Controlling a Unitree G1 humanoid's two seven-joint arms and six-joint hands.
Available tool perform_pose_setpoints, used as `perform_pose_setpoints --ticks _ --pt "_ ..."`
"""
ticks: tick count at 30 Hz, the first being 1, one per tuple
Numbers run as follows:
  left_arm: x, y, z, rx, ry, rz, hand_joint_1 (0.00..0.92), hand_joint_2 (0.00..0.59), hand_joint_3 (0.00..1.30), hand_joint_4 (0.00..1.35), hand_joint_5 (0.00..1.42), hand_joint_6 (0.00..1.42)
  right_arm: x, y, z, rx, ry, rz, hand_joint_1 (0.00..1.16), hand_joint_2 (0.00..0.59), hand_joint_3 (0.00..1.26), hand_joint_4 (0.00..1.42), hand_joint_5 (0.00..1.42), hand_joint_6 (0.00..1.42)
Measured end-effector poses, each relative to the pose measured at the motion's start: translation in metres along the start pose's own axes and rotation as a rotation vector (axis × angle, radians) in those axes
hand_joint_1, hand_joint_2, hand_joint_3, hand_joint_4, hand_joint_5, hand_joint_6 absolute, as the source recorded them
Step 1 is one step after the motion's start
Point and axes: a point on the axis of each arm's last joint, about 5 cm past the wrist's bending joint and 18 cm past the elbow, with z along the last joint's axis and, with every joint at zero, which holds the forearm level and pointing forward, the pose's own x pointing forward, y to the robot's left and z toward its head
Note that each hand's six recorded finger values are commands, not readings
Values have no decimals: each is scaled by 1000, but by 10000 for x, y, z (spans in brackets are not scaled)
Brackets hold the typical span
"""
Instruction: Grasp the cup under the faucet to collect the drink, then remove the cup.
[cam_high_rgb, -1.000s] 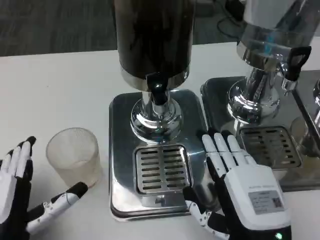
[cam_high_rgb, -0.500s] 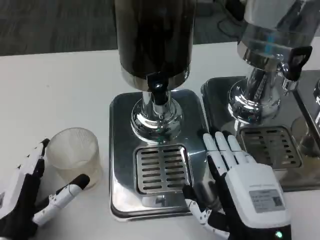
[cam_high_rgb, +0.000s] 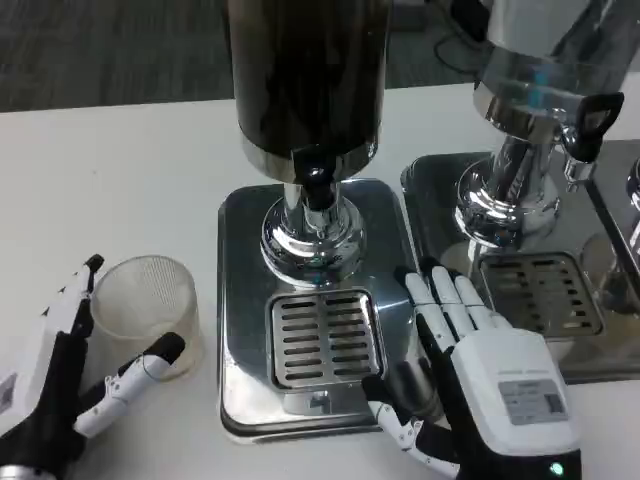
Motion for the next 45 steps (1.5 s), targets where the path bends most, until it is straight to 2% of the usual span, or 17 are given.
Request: perform_pose_setpoints --ticks 6,11,16,21,29,34,45 --pt "-23 11 -29 13 1 16 34 0 0 0 0 0 -37 19 15 1 11 14 408 321 109 0 63 269" --pt "-57 -48 -71 36 -5 -22 97 0 0 0 0 0 -56 30 27 1 22 19 407 322 125 0 74 273" --pt "12 -76 -91 20 -25 -5 121 0 0 0 0 0 -71 40 39 3 37 20 405 321 145 0 75 275" --pt "54 -128 -102 1 -44 16 165 1 0 0 74 40 -92 47 45 -1 52 23 403 326 169 0 75 287" --pt "149 -177 -105 -30 -64 25 216 19 0 5 236 226 -100 53 65 8 67 20 410 335 190 0 75 290" --pt "192 -186 -90 -37 -84 46 280 40 12 108 351 313 -104 54 64 8 72 20 413 335 214 0 84 307" --pt "223 -216 -79 -33 -92 96 338 83 212 340 580 530 -100 52 62 11 74 18 425 328 228 1 95 338"
